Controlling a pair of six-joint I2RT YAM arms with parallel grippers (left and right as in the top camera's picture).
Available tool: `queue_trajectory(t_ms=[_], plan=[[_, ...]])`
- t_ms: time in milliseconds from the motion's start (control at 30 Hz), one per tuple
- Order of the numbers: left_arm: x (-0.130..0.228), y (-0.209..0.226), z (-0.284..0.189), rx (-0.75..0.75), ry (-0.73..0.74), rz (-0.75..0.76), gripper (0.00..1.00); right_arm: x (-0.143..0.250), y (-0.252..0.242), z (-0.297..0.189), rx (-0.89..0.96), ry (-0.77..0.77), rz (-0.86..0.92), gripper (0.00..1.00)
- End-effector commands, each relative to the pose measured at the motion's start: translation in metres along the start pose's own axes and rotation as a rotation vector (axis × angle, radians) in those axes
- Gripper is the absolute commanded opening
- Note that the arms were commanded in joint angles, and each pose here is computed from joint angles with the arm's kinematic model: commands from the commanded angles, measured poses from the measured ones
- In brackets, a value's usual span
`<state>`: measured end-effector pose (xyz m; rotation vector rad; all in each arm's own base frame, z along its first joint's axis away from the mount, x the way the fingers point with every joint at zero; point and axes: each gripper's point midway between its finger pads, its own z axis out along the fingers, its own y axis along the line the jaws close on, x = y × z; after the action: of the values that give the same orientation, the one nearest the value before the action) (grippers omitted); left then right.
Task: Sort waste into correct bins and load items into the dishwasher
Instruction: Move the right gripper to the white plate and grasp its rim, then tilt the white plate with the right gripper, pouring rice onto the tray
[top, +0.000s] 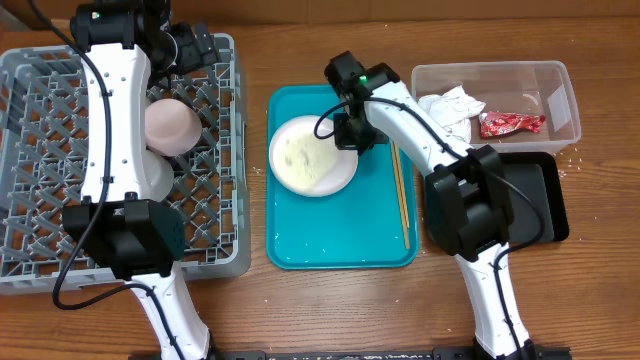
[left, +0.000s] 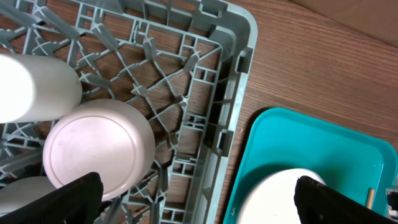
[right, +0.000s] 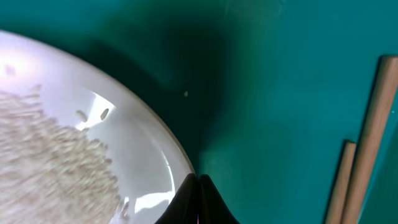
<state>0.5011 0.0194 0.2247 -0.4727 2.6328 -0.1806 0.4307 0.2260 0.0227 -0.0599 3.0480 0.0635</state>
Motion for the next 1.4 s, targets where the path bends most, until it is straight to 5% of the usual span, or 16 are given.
queue_trajectory(t_ms=[0, 567, 1167, 1367], plan=[[-0.009, -0.003, -0.025, 0.01, -0.06, -0.004, 1.0, 0.021, 0.002, 0.015, -0.031, 0.083, 0.026, 0.04], [-0.01, -0.003, -0.025, 0.009, -0.062, -0.006, 1.0, 0.009, -0.023, -0.027, 0.096, 0.056, 0.033, 0.04], [-0.009, -0.003, -0.025, 0.009, -0.06, -0.006, 1.0, -0.002, -0.005, -0.045, 0.003, 0.028, 0.035, 0.18], [-0.009, -0.003, -0.025, 0.009, -0.06, -0.006, 1.0, -0.004, 0.005, -0.046, -0.048, 0.026, 0.029, 0.47]])
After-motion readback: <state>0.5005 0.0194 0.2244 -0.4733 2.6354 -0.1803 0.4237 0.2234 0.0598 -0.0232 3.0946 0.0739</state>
